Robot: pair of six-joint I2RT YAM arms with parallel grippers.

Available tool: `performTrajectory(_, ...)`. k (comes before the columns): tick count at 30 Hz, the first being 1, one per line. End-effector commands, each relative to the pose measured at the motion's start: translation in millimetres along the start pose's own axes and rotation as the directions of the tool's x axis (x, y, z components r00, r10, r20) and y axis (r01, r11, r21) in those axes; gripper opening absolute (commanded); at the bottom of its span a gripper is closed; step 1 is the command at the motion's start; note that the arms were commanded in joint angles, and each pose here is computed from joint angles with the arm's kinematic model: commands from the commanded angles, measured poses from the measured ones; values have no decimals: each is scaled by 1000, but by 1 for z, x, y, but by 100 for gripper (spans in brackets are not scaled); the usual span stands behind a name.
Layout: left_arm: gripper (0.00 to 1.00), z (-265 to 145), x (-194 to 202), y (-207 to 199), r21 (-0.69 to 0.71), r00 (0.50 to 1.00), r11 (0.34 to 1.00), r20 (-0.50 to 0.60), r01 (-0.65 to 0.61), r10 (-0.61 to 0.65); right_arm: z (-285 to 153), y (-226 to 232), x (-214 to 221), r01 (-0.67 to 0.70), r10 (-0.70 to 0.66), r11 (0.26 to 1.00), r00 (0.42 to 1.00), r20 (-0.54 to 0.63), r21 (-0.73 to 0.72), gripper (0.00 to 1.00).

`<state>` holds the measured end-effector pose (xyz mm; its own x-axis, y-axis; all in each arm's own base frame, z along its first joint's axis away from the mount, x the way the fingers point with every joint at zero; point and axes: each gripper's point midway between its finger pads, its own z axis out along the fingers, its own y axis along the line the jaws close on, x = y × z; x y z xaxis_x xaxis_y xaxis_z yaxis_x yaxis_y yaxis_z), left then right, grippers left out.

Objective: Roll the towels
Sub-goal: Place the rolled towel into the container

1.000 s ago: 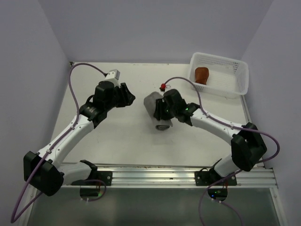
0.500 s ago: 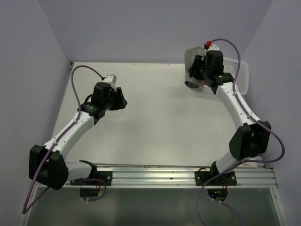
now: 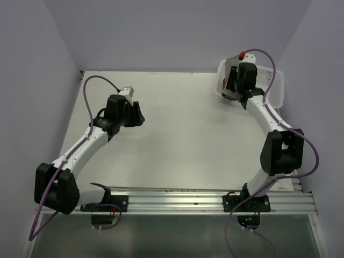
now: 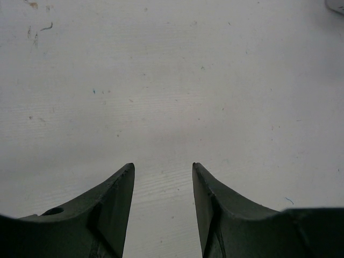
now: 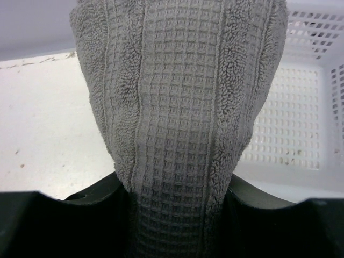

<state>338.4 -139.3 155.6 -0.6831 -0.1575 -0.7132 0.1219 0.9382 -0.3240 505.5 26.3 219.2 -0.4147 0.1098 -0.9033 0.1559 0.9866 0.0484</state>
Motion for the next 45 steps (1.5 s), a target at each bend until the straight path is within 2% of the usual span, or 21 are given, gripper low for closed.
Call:
performTrajectory(1, 51, 4, -5, -1, 17, 999, 999, 13, -31, 31, 5, -16, -41, -9, -6, 997, 983, 185, 79, 3)
performTrajectory(5, 51, 7, -3, 1, 17, 1000, 999, 0, -29, 29, 10, -27, -39, -50, 19, 992, 968, 249, 117, 4)
performTrajectory(9, 51, 8, -2, 3, 13, 1000, 999, -4, -29, 29, 26, -43, -25, -80, 36, 984, 964, 263, 158, 5)
performTrajectory(15, 50, 5, -8, 0, 29, 999, 999, 26, -29, 28, 49, -65, -32, -120, 62, 976, 953, 297, 181, 5)
performTrajectory(21, 50, 9, -7, 3, 38, 1000, 999, 12, -14, 14, 71, -64, -27, -121, 76, 980, 961, 267, 157, 7)
performTrajectory(23, 50, 11, -5, 4, 37, 1000, 999, 1, -12, 12, 78, -82, -23, -131, 80, 974, 963, 259, 185, 7)
performTrajectory(29, 50, 15, -2, 7, 28, 1000, 1000, -10, -12, 13, 89, -87, -21, -132, 84, 976, 962, 260, 174, 9)
performTrajectory(40, 50, 20, 2, 8, 26, 999, 1000, -30, -11, 12, 126, -117, 12, -256, 228, 954, 957, 178, 158, 9)
performTrajectory(44, 50, 21, 3, 7, 32, 999, 999, -35, -11, 12, 139, -125, 34, -283, 271, 945, 958, 91, 166, 10)
performTrajectory(45, 50, 21, 3, 7, 33, 999, 999, -37, -10, 12, 141, -120, 28, -286, 277, 948, 957, 81, 141, 10)
